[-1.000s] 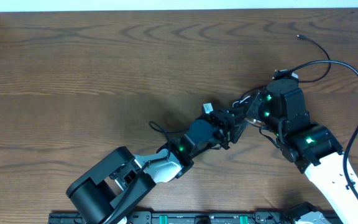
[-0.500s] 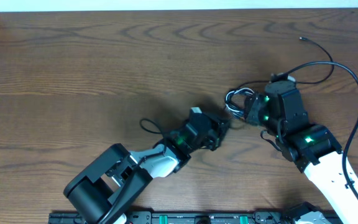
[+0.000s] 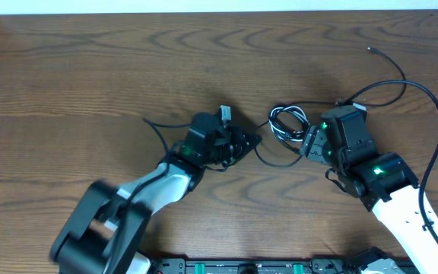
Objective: Untangle cables
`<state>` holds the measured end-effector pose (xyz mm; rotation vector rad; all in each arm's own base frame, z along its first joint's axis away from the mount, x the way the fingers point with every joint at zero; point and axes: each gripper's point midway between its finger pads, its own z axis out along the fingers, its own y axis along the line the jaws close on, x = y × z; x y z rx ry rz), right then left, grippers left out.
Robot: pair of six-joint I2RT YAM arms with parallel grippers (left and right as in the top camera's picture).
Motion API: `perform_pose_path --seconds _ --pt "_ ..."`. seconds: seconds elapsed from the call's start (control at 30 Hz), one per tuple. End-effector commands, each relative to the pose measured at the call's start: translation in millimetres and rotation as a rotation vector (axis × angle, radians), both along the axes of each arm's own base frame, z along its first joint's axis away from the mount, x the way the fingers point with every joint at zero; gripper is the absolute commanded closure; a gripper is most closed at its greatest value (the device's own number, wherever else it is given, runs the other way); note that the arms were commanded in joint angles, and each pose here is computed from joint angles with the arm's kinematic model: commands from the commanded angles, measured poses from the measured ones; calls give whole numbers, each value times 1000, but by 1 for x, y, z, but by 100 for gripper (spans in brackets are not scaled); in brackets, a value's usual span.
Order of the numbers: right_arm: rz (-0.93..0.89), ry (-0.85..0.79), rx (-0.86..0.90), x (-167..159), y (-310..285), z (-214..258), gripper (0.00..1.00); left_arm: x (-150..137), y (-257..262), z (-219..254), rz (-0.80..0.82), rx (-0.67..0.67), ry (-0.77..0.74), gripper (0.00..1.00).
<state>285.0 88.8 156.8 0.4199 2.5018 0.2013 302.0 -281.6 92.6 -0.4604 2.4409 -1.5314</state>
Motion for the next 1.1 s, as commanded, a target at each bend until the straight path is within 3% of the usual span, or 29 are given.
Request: perform_pose_path --seconds 0.0,0.17,0.4,0.7,0.97,1.07 --pt "-10 -48 -9 8 -2 11 21 -15 1 41 -169 29 -261 92" --pt "59 -64 34 21 16 9 14 -37 14 75 -216 75 -382 93" --pt "272 49 250 26 80 -20 20 -58 28 112 -256 120 -574 93" --pt "284 204 303 10 114 -58 14 -57 38 105 -226 184 -562 93" --pt "350 93 332 28 144 -51 10 -60 37 108 -236 171 -567 92" --pt "323 95 344 32 148 -55 18 -62 38 115 -231 163 -588 93"
